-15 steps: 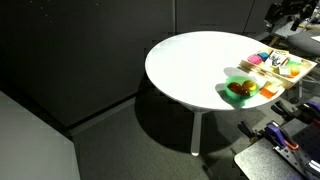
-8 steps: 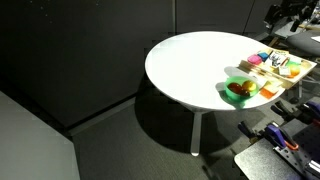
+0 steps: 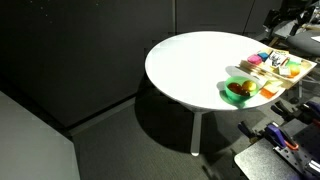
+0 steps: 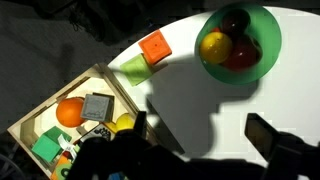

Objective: Put the light green block inside the bowl

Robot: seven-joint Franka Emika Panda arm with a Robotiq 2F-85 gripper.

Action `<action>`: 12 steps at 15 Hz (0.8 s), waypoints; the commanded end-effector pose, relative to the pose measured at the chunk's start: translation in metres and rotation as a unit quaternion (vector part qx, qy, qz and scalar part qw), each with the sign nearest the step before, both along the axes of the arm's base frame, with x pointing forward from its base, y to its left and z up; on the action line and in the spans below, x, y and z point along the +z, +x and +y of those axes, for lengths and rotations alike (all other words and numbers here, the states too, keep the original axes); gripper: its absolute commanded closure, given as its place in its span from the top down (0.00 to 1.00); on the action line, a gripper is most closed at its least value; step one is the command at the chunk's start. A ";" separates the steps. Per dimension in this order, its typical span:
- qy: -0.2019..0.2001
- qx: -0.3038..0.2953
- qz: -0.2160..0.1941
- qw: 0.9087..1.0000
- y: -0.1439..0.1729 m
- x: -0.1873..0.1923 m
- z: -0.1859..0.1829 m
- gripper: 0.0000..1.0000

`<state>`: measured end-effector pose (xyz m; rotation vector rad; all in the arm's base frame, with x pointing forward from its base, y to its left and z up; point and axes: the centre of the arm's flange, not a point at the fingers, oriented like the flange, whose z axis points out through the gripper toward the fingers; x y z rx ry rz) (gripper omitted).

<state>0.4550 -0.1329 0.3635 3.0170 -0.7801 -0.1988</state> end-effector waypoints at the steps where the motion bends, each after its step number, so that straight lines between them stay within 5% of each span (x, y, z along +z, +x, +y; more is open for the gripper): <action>1: -0.013 -0.019 0.005 1.000 0.016 -0.024 -0.019 1.00; 12: -0.047 -0.009 0.027 0.999 0.042 -0.109 -0.050 1.00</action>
